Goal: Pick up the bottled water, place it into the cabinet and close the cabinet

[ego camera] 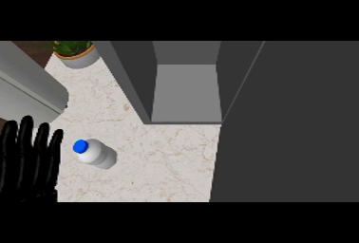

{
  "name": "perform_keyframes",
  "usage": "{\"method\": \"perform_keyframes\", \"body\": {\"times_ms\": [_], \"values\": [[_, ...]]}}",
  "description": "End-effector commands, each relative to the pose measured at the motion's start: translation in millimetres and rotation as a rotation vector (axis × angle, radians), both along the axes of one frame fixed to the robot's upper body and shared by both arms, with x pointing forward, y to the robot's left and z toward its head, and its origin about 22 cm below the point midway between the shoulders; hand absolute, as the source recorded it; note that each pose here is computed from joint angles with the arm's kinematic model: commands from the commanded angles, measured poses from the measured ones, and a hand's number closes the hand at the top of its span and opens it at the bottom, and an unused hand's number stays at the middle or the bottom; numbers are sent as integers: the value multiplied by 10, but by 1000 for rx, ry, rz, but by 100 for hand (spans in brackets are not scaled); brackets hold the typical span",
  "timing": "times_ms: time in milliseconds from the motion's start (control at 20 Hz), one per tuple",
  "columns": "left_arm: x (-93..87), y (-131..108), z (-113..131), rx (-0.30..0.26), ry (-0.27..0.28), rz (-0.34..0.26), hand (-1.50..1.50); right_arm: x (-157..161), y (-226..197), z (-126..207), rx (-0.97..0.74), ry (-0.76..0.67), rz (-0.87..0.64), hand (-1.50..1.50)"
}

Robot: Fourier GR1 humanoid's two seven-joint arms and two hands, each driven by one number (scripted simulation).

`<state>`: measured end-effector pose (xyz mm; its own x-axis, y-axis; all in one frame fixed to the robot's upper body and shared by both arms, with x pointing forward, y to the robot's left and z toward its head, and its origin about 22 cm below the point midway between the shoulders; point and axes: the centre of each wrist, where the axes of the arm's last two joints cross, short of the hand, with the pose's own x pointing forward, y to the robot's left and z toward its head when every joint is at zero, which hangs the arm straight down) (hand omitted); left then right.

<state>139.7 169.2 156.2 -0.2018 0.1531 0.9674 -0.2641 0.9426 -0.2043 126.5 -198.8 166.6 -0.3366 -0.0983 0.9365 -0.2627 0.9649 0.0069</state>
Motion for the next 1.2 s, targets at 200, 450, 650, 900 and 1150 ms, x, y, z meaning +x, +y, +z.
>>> {"method": "perform_keyframes", "body": {"times_ms": [200,450,650,900,1150], "values": [[-92,-9,138,76,-86,118,-150,-239,-9,282,4,-54,-12,-150],[-71,79,166,85,-81,133,-150,-265,-46,274,-12,-48,-12,-150],[128,48,-20,112,-58,141,-150,-376,6,407,12,-40,-3,-150],[40,240,13,99,-33,131,-150,-264,-1,394,7,-43,-14,-150],[282,361,-266,92,-4,195,-150,-392,20,413,14,-49,3,-150]]}}
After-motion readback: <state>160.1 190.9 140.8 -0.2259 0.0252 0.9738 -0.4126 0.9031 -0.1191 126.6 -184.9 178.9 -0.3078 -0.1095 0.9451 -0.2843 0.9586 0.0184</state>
